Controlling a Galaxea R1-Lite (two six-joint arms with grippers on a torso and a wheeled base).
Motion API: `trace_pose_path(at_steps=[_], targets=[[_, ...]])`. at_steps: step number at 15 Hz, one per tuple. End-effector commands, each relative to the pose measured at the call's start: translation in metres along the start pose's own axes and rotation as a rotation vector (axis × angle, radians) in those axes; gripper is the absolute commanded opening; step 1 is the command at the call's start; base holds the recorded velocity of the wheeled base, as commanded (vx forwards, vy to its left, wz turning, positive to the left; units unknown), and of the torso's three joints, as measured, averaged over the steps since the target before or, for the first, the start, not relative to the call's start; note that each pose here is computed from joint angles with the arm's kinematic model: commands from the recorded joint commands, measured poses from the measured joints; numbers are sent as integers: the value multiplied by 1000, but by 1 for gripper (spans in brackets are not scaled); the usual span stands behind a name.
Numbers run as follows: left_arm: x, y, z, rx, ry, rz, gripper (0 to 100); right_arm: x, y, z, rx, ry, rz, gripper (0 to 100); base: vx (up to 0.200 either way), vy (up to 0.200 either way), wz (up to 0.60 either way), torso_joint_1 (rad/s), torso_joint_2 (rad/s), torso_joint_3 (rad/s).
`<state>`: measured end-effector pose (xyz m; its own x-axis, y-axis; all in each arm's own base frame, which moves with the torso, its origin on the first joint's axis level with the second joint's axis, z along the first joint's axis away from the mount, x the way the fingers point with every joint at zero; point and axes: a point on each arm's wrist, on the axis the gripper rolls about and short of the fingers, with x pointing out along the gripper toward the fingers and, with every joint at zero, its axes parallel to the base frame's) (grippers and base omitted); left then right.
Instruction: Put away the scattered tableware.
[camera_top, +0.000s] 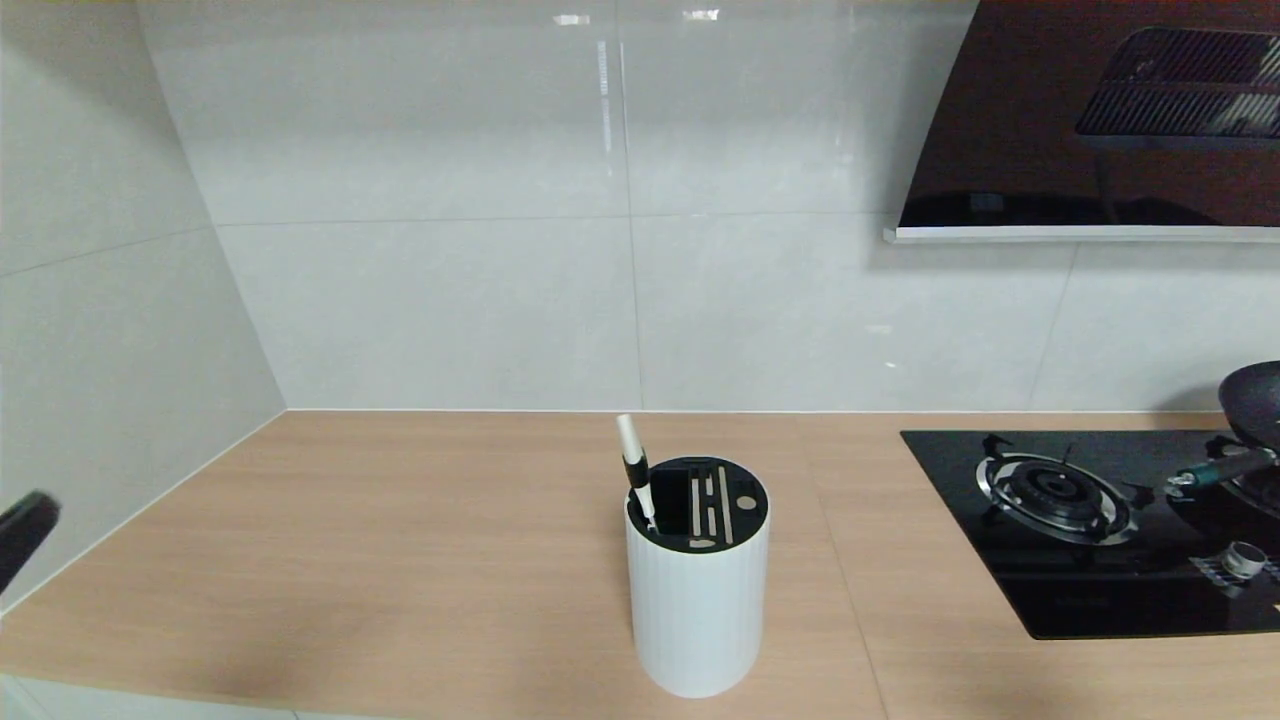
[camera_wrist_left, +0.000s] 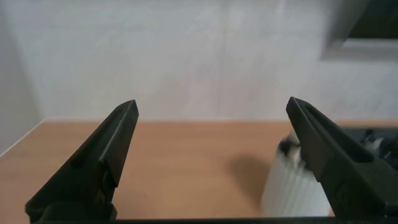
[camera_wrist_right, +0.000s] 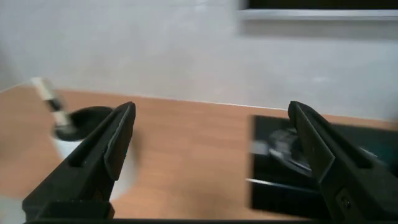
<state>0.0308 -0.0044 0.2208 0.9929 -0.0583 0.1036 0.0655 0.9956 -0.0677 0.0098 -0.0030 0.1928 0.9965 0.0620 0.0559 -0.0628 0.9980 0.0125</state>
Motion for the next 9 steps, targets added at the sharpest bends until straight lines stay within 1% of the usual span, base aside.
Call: trace_pose_path(at_steps=[1,2,3,4,5,6,7,8,9], targets=[[-62,12,-17,1,-119,95,100,-53,-7,-15,12,-109,-156,100,0,0,0,0,0,0],[-65,12,-18,2,-125,101,100,-55,-7,-16,10,-106,-163,100,0,0,0,0,0,0],[-76,11,-24,10,-156,146,100,-61,-6,-25,-5,-88,-212,100,0,0,0,0,0,0],[-82,10,-29,14,-159,173,100,-59,-5,-27,-3,-79,-228,100,0,0,0,0,0,0],[-86,9,-36,20,-155,204,100,-60,-5,-27,-3,-80,-246,100,0,0,0,0,0,0],[-90,8,-46,31,-152,234,100,-62,-3,-28,-11,-93,-290,100,0,0,0,0,0,0],[-93,6,-55,52,-153,258,100,-67,1,-31,-15,-112,-307,100,0,0,0,0,0,0],[-90,7,-61,58,-132,283,100,-67,3,-38,-20,-100,-288,100,0,0,0,0,0,0],[-88,9,-65,53,-122,312,100,-64,2,-44,-18,-79,-287,100,0,0,0,0,0,0]])
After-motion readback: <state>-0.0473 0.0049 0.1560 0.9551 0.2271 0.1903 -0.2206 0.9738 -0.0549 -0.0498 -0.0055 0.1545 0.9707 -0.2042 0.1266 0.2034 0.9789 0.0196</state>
